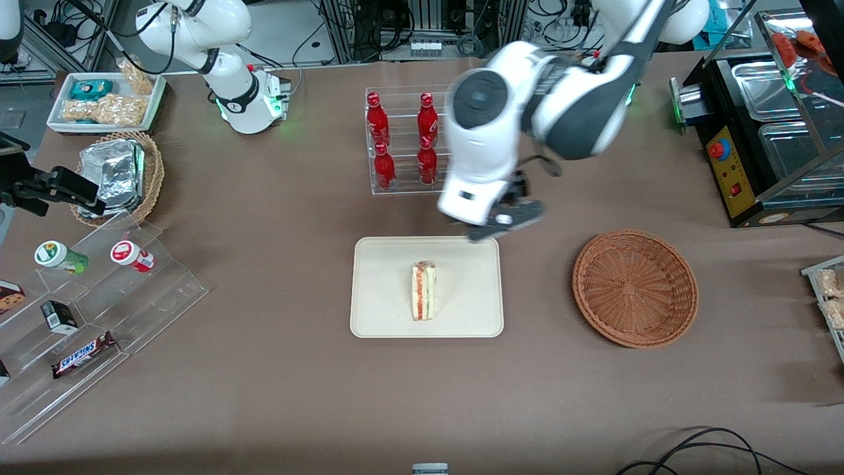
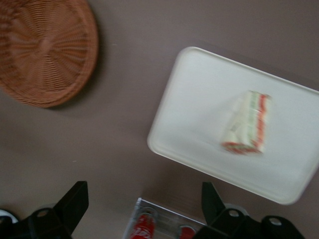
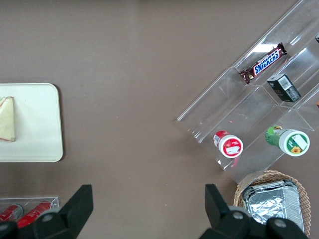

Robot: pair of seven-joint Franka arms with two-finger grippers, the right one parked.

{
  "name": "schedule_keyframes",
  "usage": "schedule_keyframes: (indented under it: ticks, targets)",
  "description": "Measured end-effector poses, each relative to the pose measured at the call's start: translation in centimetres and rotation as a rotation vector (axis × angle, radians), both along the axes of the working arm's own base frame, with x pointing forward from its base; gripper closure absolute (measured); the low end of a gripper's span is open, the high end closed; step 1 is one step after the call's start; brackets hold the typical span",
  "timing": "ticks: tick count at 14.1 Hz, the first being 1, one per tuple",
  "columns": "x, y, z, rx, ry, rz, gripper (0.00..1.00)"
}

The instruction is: Place sandwich from basket to tray

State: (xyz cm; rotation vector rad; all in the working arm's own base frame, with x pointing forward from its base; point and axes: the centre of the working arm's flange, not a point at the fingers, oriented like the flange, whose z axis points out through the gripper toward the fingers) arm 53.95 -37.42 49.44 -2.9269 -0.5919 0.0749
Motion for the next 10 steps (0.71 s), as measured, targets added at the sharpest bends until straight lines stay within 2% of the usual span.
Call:
schedule_keyframes:
  ticks: [2, 4, 7, 10]
  targets:
    - [2.2, 6.1, -1.2, 0.020, 0.039, 0.039, 0.00]
    - [3.0, 11.5, -1.9, 0.028, 0.084, 0.015, 0.00]
    - [2.1, 18.8, -0.8, 0.023, 0.118, -0.032, 0.00]
    - [0.4, 24.1, 1.3, 0.005, 0.122, -0.101, 0.00]
